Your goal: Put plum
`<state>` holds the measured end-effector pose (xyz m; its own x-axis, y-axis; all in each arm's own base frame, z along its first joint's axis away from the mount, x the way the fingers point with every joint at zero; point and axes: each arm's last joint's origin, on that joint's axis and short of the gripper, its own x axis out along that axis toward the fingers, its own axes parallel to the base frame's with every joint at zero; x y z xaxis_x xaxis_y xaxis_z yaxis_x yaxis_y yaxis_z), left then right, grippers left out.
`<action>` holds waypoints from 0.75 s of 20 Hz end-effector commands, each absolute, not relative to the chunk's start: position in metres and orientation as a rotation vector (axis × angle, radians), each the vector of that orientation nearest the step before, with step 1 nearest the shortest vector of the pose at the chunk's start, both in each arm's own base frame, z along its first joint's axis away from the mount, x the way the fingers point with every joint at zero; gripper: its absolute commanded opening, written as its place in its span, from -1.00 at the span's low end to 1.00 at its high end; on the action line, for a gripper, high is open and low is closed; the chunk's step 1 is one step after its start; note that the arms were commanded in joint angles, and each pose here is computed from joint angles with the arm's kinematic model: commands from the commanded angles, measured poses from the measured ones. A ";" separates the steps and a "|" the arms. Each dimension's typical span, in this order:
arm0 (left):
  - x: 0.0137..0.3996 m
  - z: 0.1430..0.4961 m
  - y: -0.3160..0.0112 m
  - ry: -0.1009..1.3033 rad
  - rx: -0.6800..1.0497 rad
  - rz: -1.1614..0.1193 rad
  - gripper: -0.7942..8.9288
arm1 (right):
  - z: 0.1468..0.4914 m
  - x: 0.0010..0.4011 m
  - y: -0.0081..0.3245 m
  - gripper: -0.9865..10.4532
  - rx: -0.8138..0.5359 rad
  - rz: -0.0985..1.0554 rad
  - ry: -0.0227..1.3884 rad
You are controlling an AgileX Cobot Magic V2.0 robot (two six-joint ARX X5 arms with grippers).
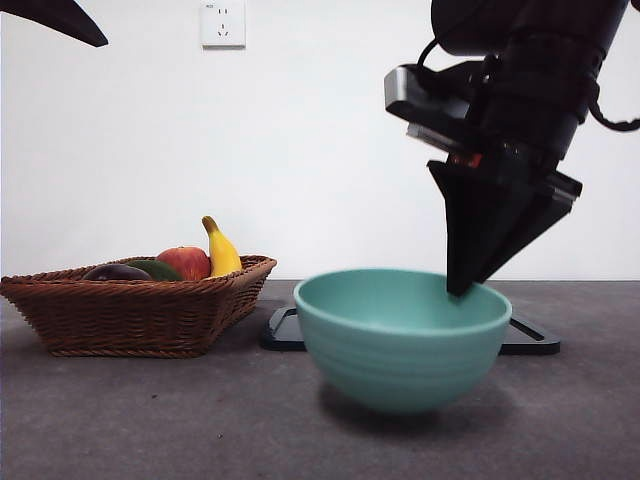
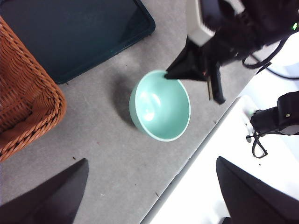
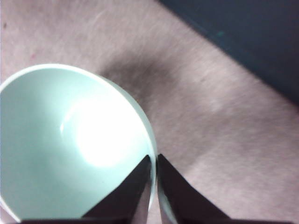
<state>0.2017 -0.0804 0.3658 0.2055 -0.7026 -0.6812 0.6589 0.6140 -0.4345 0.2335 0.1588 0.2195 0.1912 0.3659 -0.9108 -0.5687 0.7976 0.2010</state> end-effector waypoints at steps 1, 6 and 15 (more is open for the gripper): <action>0.203 0.370 -0.082 0.959 -0.043 -0.963 0.06 | 0.214 0.233 0.162 -0.80 -0.188 0.652 1.214; 0.203 0.370 -0.082 0.959 -0.043 -0.963 0.06 | 0.207 0.231 0.160 -0.80 -0.190 0.628 1.232; 0.203 0.370 -0.082 0.959 -0.043 -0.963 0.06 | 0.242 0.230 0.158 -0.42 -0.151 0.624 1.128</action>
